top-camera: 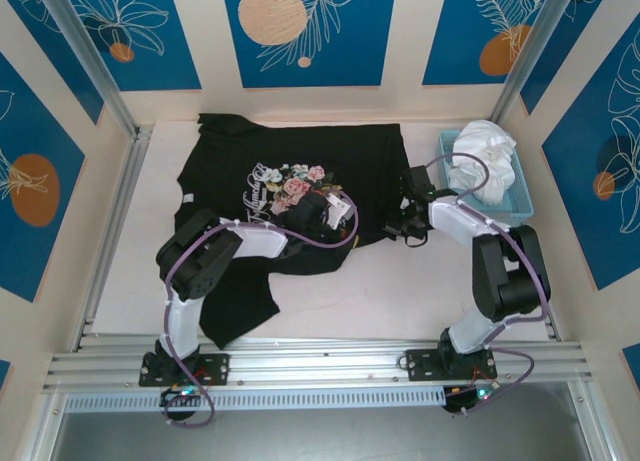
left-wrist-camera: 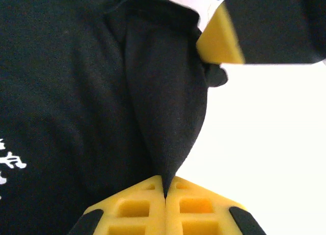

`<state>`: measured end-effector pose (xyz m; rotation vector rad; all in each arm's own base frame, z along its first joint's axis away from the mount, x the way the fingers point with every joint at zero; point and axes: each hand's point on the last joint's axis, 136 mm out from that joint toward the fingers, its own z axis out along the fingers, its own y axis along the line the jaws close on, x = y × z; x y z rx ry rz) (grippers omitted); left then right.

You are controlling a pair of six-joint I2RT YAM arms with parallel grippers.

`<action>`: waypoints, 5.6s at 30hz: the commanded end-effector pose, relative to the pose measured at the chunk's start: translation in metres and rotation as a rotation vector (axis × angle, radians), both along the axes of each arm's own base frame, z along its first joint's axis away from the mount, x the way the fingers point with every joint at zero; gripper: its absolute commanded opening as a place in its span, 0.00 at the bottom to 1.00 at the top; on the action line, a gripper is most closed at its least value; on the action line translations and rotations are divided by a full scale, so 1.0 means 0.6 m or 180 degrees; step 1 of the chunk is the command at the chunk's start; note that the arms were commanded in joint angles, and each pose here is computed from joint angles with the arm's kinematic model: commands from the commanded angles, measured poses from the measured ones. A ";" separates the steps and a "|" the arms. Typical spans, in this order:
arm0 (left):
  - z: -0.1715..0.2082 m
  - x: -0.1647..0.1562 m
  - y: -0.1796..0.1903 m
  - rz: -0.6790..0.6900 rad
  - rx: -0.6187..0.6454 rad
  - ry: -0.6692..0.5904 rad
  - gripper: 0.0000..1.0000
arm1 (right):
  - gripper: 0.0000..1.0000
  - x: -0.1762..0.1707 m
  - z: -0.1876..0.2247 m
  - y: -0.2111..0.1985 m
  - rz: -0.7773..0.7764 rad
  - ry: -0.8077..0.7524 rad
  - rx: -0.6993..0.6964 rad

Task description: Fold the inside-out t-shirt

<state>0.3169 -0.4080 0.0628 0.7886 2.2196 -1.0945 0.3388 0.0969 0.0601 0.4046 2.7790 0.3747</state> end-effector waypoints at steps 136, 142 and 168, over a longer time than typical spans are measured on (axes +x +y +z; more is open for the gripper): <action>0.071 -0.192 0.335 0.1254 0.2285 -0.0604 0.00 | 0.00 0.020 0.172 -0.072 -0.0019 -0.1041 0.0866; 0.257 -0.091 0.436 0.2344 0.1512 -0.1086 0.00 | 0.00 0.053 0.201 -0.055 0.0074 -0.1130 0.0909; 0.850 -0.011 0.583 0.3284 0.0809 -0.2694 0.00 | 0.00 -0.132 0.715 -0.087 0.0233 -0.3493 0.0160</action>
